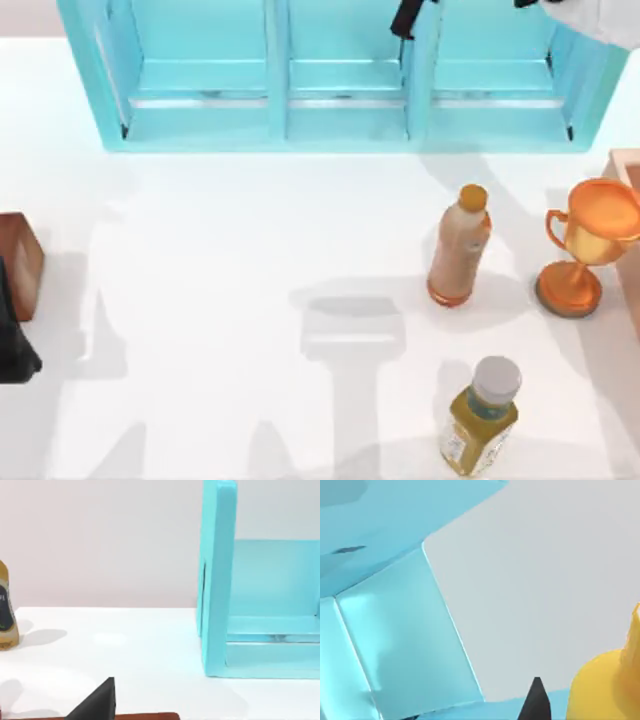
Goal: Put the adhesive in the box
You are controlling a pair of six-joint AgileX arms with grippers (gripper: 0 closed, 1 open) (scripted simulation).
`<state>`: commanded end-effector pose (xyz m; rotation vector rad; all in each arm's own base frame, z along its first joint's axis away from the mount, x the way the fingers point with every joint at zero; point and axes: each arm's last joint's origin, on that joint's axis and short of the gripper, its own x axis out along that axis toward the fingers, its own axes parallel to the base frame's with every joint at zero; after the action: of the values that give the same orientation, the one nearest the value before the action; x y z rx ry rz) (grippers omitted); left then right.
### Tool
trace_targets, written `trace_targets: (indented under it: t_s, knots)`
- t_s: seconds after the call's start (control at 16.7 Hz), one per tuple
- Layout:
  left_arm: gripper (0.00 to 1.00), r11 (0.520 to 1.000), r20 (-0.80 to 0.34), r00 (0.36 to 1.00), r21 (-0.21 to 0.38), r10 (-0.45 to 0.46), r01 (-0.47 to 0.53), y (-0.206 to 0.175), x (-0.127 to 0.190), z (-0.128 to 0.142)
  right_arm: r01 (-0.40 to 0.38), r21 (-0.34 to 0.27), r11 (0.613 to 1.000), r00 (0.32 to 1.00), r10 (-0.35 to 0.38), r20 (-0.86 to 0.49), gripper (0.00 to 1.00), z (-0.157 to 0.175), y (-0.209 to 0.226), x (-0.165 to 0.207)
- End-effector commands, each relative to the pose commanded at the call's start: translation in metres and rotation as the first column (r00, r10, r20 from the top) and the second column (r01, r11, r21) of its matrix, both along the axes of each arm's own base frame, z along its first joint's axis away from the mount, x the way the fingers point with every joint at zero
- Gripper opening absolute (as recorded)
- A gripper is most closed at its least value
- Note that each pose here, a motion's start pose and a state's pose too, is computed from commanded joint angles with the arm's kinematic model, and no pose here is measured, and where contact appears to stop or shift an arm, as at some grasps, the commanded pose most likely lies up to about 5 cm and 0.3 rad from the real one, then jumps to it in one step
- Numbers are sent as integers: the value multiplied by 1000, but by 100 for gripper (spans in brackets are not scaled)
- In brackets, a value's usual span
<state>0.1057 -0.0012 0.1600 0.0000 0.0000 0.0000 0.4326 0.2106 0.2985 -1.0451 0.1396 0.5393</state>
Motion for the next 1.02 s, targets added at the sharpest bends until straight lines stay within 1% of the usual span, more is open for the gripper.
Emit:
trace_targets:
  t_s: [0.06,0.12,0.18,0.24,0.3,0.36,0.42,0.48,0.54,0.66,0.72,0.84,0.9,1.02]
  knots:
    - [100,1000,0,1000,0,0,0,0,0,0,-60,-85,995,998,57,-38,0,1,-28,3]
    - [100,1000,0,1000,0,0,0,0,0,0,-125,-155,980,990,112,-89,0,-2,-58,5]
    - [100,1000,0,1000,0,0,0,0,0,0,-192,-206,959,975,164,-148,0,-7,-88,6]
    - [100,1000,0,1000,0,0,0,0,0,0,-261,-235,936,954,213,-212,0,-15,-119,4]
    - [100,1000,0,1000,0,0,0,0,0,0,-325,-239,915,926,257,-278,0,-25,-151,1]
    - [100,1000,0,1000,0,0,0,0,0,0,-384,-219,897,892,299,-339,0,-36,-182,-5]
    - [100,1000,0,1000,0,0,0,0,0,0,-431,-179,884,856,339,-389,0,-48,-213,-14]
    - [100,1000,0,1000,0,0,0,0,0,0,-464,-119,878,821,377,-428,0,-61,-244,-24]
    - [100,1000,0,1000,0,0,0,0,0,0,-482,-45,875,791,412,-453,0,-75,-273,-38]
    - [100,1000,0,1000,0,0,0,0,0,0,-469,128,874,754,472,-457,0,-101,-325,-71]
    - [100,1000,0,1000,0,0,0,0,0,0,-440,221,870,750,492,-442,0,-114,-347,-89]
    - [100,1000,0,1000,0,0,0,0,0,0,-350,398,848,774,501,-387,0,-137,-382,-128]
    - [100,1000,0,1000,0,0,0,0,0,0,-294,478,827,796,489,-356,0,-147,-395,-147]
    - [100,1000,0,1000,0,0,0,0,0,0,-178,613,770,849,435,-300,0,-164,-415,-182]
